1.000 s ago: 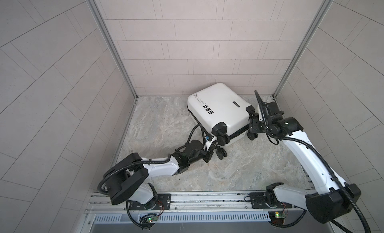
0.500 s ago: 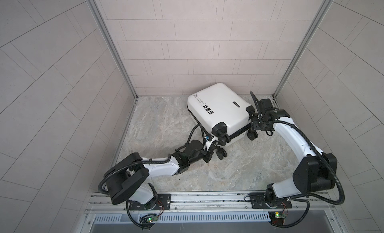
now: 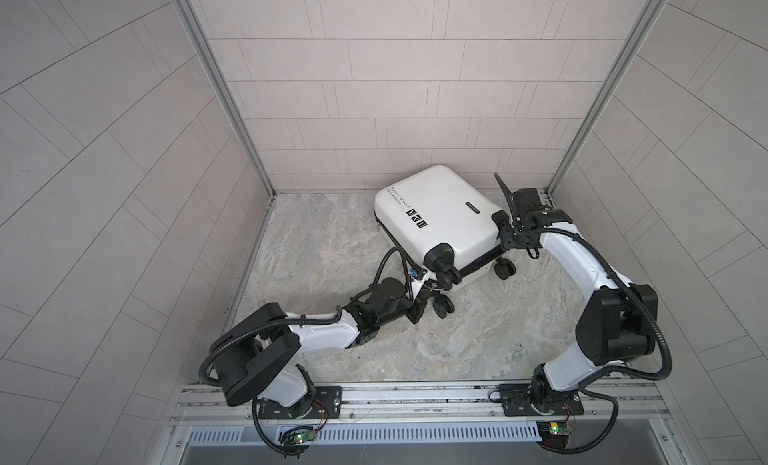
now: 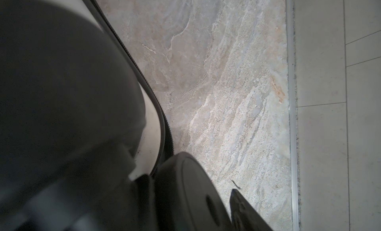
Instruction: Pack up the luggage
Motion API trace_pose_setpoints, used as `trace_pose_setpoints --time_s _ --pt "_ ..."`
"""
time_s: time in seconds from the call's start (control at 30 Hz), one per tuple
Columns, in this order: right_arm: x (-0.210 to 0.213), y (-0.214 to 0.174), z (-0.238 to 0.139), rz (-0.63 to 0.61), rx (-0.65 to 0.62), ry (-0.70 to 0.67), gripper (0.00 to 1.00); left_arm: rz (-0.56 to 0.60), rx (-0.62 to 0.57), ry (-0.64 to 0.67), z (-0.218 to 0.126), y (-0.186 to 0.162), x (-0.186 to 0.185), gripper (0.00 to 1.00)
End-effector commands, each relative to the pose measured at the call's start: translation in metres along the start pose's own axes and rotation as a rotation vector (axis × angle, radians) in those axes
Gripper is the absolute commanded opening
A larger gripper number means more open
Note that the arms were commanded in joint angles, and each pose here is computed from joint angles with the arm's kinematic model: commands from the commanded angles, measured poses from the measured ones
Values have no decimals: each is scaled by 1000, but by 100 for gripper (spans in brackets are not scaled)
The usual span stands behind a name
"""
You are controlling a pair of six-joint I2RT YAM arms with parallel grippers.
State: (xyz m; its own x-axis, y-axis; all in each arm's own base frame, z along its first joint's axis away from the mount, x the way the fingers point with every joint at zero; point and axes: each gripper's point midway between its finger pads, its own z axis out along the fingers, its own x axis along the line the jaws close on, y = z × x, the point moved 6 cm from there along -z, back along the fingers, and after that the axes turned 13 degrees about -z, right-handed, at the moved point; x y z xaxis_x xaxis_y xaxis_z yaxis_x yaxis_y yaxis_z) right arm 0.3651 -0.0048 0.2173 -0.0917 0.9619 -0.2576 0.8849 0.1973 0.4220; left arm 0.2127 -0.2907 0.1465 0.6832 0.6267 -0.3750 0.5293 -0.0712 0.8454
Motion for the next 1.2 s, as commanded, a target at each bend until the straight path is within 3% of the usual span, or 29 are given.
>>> trace_pose_setpoints --time_s 0.0,0.3,0.83,1.17 --pt "2 4 3 -18 -2 21 60 0 -63 -55 1 12 -8 0" --pt "6 2 -10 -5 -53 71 40 -6 -73 -42 -3 12 -7 0" --pt "30 -23 -30 22 -52 139 32 -23 -127 69 -22 15 13 0" --pt "76 -46 -46 -43 -40 153 29 -27 -187 221 -63 24 37 0"
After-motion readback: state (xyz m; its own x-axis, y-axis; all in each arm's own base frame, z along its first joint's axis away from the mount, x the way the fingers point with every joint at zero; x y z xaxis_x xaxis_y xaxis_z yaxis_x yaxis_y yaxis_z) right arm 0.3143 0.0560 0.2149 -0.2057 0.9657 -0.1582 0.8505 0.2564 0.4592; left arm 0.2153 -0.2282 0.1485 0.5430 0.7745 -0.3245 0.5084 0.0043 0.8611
